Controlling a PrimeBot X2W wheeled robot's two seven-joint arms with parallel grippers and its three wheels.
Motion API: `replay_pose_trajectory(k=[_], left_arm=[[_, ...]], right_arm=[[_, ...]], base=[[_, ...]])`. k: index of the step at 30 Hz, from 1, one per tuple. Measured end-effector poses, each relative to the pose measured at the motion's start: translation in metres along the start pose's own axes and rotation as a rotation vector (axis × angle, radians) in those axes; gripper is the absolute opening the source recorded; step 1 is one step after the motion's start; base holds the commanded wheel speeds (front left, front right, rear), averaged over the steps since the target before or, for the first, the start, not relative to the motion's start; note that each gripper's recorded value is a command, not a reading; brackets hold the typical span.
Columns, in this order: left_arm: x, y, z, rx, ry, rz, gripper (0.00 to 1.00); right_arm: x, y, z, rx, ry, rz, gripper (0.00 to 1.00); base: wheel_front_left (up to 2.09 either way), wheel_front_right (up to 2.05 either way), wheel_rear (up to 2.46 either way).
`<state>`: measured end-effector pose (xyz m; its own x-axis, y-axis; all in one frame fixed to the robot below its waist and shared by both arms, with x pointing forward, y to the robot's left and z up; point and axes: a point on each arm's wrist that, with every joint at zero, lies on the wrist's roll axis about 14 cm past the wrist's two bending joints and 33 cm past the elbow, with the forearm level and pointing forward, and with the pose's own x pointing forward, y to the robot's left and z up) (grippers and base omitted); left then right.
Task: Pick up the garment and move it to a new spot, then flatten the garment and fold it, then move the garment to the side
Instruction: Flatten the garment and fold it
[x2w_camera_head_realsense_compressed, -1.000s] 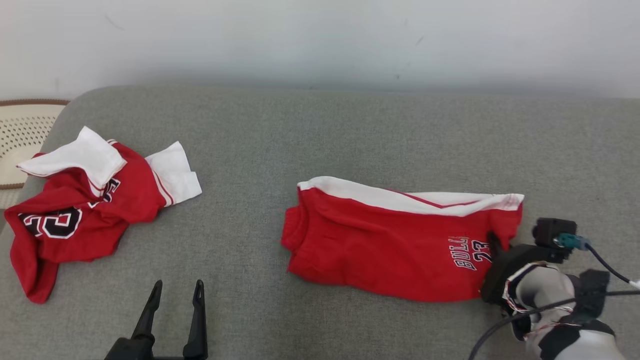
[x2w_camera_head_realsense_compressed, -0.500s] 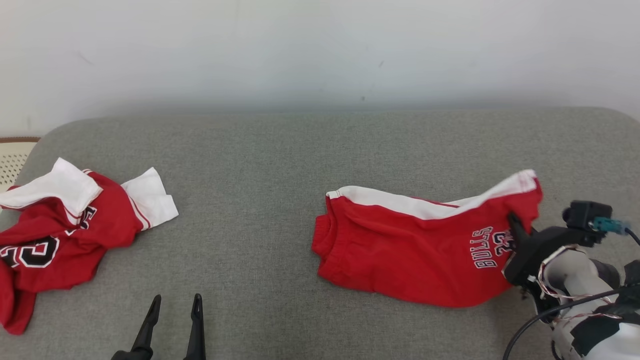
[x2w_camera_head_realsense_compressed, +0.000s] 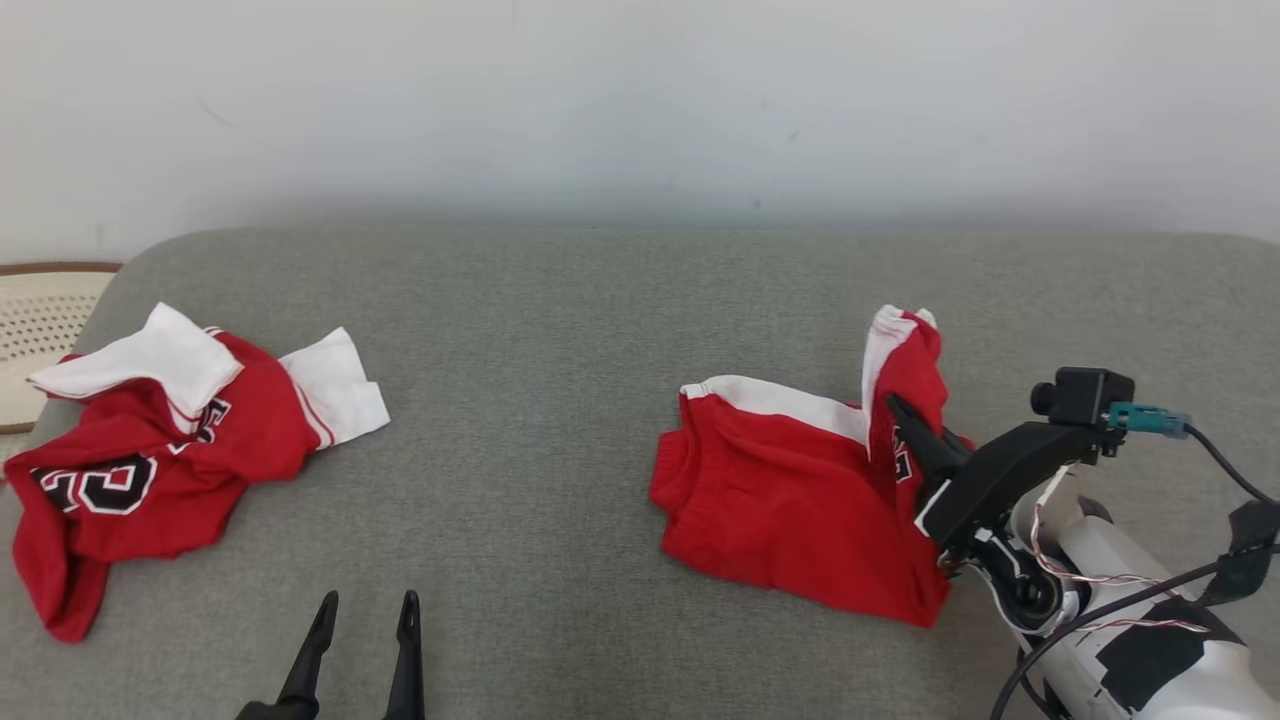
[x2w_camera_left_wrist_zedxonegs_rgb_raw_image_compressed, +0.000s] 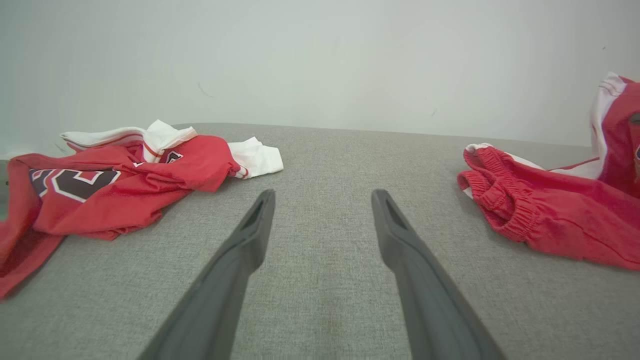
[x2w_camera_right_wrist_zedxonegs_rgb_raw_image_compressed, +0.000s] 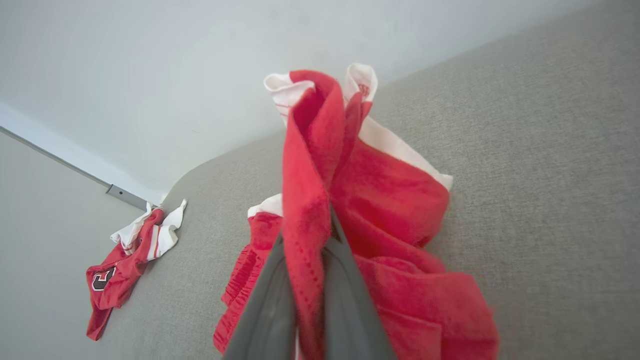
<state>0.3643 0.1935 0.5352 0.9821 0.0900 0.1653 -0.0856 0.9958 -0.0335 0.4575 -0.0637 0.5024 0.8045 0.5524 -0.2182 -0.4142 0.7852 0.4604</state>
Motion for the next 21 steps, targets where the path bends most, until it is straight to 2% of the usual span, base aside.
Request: replay_pose_trajectory(k=[10,20,21], left_arm=[[-0.006,0.002,-0.001,-0.021,0.009,0.013,1.00],[-0.006,-0.002,-0.006,-0.029,0.029,0.015,1.00],[-0.006,-0.001,-0.007,-0.030,0.030,0.019,1.00]], right_arm=[[0.030,0.039,-0.021,0.022,0.061,0.087,0.00],[0.056,0.042,-0.053,-0.015,0.133,0.065,0.01],[0.057,0.041,-0.056,-0.016,0.139,0.061,0.25]], base=[[0.00,0.00,0.00],[0.00,0.00,0.00],[0.00,0.00,0.00]])
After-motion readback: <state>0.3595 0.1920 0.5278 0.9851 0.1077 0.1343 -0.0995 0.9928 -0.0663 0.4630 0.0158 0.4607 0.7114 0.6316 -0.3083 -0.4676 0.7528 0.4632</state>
